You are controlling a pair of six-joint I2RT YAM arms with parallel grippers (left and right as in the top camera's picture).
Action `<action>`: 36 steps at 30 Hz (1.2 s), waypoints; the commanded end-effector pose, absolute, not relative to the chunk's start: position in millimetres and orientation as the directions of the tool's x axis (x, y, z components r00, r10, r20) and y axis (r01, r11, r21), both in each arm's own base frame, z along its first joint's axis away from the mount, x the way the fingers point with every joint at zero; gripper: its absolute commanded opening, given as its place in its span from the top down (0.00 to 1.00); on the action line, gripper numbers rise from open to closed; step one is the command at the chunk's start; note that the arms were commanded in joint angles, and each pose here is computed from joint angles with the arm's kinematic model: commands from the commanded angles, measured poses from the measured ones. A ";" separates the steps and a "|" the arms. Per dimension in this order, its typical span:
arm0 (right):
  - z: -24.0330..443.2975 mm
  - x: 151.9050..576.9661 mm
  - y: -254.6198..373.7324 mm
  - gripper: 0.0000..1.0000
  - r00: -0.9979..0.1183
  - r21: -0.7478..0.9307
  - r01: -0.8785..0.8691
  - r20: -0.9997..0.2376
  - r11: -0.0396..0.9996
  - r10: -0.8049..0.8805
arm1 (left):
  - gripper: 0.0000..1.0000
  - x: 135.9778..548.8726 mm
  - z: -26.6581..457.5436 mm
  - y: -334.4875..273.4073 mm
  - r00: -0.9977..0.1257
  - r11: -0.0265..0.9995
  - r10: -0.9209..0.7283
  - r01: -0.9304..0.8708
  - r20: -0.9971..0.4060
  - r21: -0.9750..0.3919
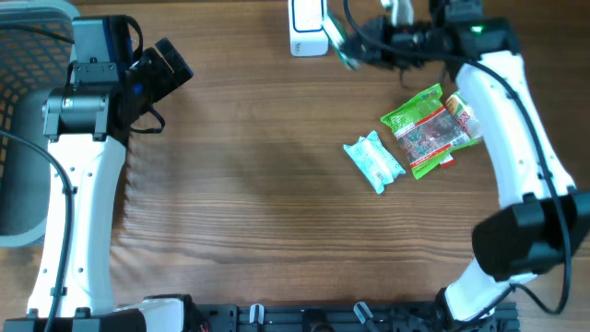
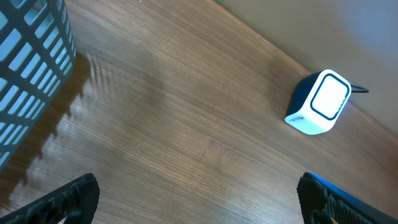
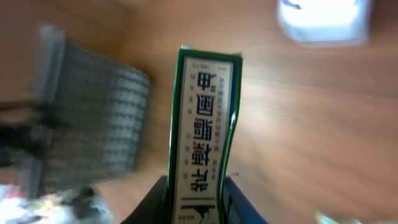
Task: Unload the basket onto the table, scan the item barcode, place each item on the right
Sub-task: 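Carry the green box right and lower it onto the item pile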
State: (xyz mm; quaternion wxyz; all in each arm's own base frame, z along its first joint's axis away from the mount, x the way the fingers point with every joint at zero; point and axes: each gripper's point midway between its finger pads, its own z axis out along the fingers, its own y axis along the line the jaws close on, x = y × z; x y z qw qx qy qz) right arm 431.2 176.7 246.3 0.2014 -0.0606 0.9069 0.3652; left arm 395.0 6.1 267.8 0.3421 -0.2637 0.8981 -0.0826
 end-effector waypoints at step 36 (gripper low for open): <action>126.4 442.0 66.5 0.00 -0.897 -0.013 -0.193 -0.404 0.981 -0.182 | 0.00 394.6 279.3 7.2 -0.615 0.855 -0.517 -0.397 -0.595 -0.333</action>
